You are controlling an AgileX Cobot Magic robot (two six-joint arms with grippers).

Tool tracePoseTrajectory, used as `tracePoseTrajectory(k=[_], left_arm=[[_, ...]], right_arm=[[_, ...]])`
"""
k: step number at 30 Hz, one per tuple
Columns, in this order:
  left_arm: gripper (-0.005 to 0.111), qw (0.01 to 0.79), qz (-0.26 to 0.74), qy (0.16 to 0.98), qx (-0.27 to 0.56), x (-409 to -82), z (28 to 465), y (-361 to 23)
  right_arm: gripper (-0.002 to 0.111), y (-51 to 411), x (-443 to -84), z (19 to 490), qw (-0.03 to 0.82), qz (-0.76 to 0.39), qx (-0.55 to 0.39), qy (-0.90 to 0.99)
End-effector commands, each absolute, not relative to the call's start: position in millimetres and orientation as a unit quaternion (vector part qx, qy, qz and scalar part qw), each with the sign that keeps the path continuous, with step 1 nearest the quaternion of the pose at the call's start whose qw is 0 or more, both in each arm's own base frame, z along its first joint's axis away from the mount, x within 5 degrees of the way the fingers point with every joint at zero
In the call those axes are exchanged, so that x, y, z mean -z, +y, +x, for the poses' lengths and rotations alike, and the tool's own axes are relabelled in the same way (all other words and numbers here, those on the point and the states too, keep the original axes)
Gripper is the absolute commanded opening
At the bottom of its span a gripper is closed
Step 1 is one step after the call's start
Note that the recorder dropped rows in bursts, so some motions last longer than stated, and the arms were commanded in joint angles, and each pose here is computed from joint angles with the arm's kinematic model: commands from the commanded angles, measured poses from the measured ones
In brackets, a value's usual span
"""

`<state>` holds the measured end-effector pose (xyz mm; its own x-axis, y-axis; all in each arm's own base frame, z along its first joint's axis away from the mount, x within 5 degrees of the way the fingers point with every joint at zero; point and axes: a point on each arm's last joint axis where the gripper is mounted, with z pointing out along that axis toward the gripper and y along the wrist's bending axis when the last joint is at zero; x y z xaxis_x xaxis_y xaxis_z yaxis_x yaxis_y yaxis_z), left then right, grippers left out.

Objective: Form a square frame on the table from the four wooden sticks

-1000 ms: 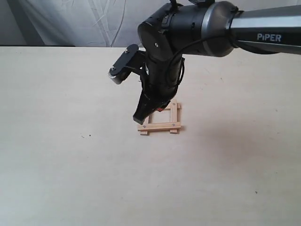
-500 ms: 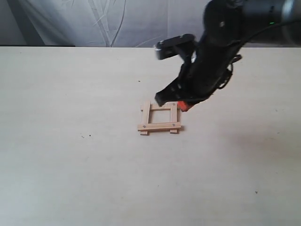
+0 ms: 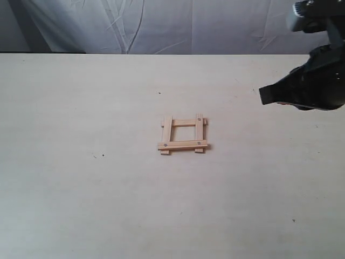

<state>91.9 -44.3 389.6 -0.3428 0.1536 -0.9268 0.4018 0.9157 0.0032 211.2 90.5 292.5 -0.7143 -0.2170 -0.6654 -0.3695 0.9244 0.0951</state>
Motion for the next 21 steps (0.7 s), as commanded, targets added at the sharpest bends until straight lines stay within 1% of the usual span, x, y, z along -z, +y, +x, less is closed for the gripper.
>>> tracePoseTrajectory(k=[1,7,12,14,18,21], left_arm=[[0.0,0.55,0.169,0.81,0.113,-389.6,91.1,-43.2],[0.0,0.55,0.169,0.81,0.113,-389.6,91.1,-43.2],[0.0,0.55,0.169,0.81,0.113,-389.6,91.1,-43.2],[0.0,0.55,0.169,0.81,0.113,-389.6,91.1,-43.2],[0.0,0.55,0.169,0.81,0.113,-389.6,91.1,-43.2],[0.0,0.551,0.169,0.81,0.112,-389.6,91.1,-43.1]], right_arm=[[0.0,81.0,-311.4,191.2,0.381,-0.161,-0.114,0.903],[0.0,76.1,-325.9,178.8,0.415,-0.159,-0.121,0.887],[0.0,75.0,-329.3,175.9,0.428,-0.157,-0.124,0.881],[0.0,71.3,-333.1,172.7,0.444,-0.167,-0.107,0.874],[0.0,63.8,-347.4,156.8,0.481,-0.168,-0.105,0.854],[0.0,52.5,-354.7,140.9,0.509,-0.145,-0.109,0.842]])
